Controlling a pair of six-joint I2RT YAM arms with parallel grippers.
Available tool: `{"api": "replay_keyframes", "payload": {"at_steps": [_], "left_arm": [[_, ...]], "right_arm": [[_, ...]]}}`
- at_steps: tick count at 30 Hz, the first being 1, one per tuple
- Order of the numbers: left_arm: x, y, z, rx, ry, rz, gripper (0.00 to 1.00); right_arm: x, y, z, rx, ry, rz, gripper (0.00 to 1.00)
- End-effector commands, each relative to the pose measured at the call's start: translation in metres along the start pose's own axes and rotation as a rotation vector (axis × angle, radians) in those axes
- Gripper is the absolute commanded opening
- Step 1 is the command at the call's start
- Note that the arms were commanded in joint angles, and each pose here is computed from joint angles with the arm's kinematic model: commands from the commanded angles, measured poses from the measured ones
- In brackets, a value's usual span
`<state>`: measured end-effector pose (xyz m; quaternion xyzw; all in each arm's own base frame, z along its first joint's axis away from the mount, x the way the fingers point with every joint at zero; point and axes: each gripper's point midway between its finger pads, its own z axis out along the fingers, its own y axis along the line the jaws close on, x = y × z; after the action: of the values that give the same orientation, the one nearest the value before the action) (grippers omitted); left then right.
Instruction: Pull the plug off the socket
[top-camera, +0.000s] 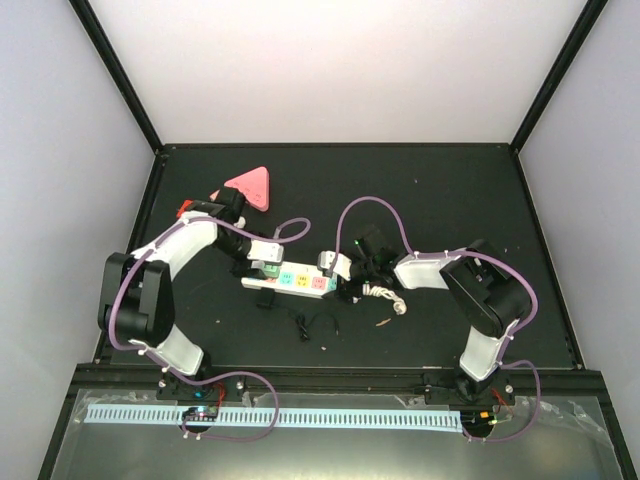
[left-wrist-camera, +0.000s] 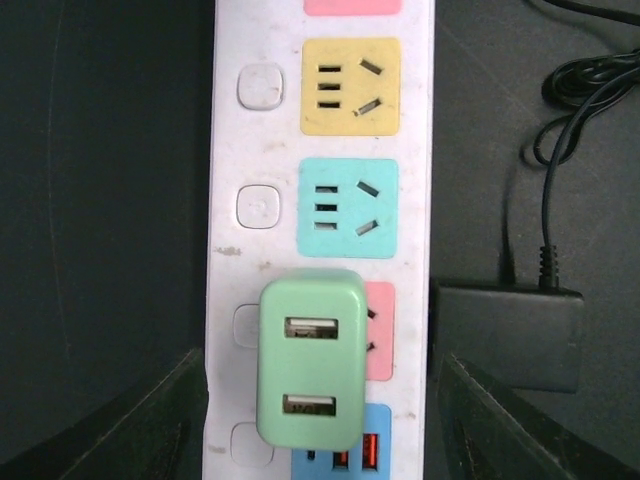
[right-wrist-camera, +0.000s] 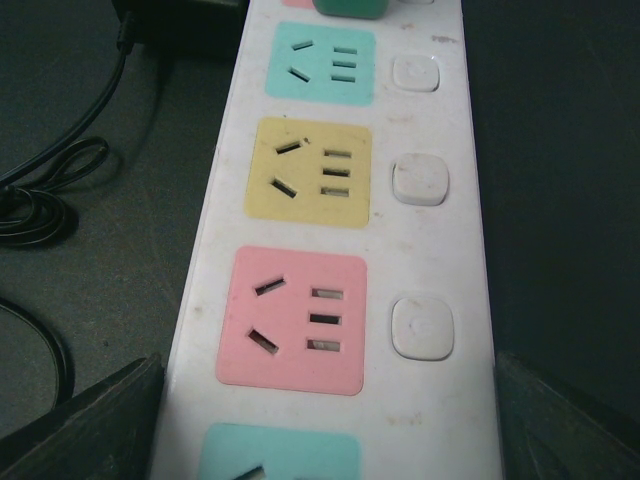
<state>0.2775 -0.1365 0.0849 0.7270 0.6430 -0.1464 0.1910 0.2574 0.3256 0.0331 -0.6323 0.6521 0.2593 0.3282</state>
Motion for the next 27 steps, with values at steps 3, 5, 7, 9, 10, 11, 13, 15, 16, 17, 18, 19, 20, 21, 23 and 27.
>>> {"api": "replay_keyframes", "payload": {"at_steps": [3, 5, 7, 9, 10, 11, 13, 15, 16, 17, 18, 19, 20, 21, 23, 27], "left_arm": [[-0.002, 0.010, 0.012, -0.017, 0.009, 0.028, 0.58], [-0.005, 0.009, 0.016, -0.018, 0.002, 0.027, 0.53], [-0.008, 0.006, 0.020, -0.011, -0.001, 0.030, 0.48], [-0.010, 0.003, 0.023, -0.008, -0.002, 0.035, 0.43], [-0.013, 0.003, 0.024, -0.009, -0.005, 0.037, 0.40], [-0.015, 0.003, 0.025, -0.010, -0.008, 0.036, 0.37], [-0.020, 0.004, 0.025, -0.014, -0.012, 0.028, 0.34], [-0.025, 0.005, 0.026, -0.009, -0.014, 0.022, 0.32], [-0.027, 0.005, 0.027, -0.006, -0.014, 0.021, 0.31], [-0.029, 0.005, 0.028, -0.003, -0.014, 0.019, 0.31], [-0.031, 0.004, 0.029, 0.002, -0.015, 0.019, 0.30], [-0.033, 0.003, 0.030, 0.005, -0.015, 0.019, 0.30], [-0.035, 0.002, 0.031, 0.008, -0.017, 0.019, 0.30], [-0.037, 0.001, 0.032, 0.011, -0.019, 0.022, 0.29], [-0.043, -0.001, 0.035, 0.016, -0.023, 0.025, 0.28], [-0.053, 0.000, 0.041, 0.015, -0.035, 0.024, 0.27]], "right_arm": [[0.011, 0.004, -0.003, 0.018, 0.026, 0.006, 0.82], [0.010, 0.005, -0.004, 0.018, 0.020, 0.000, 0.86], [0.009, 0.005, -0.005, 0.017, 0.015, -0.002, 0.89], [0.007, 0.006, -0.006, 0.019, 0.005, -0.009, 0.96], [0.007, 0.007, -0.007, 0.019, 0.000, -0.013, 0.98], [0.006, 0.009, -0.008, 0.015, -0.006, -0.016, 1.00], [0.004, 0.010, -0.009, 0.010, -0.016, -0.020, 1.00], [0.003, 0.011, -0.010, 0.006, -0.021, -0.019, 1.00], [0.003, 0.012, -0.010, 0.006, -0.023, -0.020, 1.00], [0.003, 0.012, -0.010, 0.006, -0.023, -0.019, 1.00], [0.003, 0.012, -0.010, 0.007, -0.025, -0.020, 1.00], [0.001, 0.011, -0.011, 0.009, -0.029, -0.022, 1.00], [0.001, 0.011, -0.011, 0.009, -0.032, -0.020, 1.00], [0.000, 0.012, -0.012, 0.007, -0.037, -0.021, 1.00], [0.000, 0.013, -0.012, 0.006, -0.041, -0.024, 1.00], [0.000, 0.013, -0.011, 0.002, -0.041, -0.019, 1.00]]}}
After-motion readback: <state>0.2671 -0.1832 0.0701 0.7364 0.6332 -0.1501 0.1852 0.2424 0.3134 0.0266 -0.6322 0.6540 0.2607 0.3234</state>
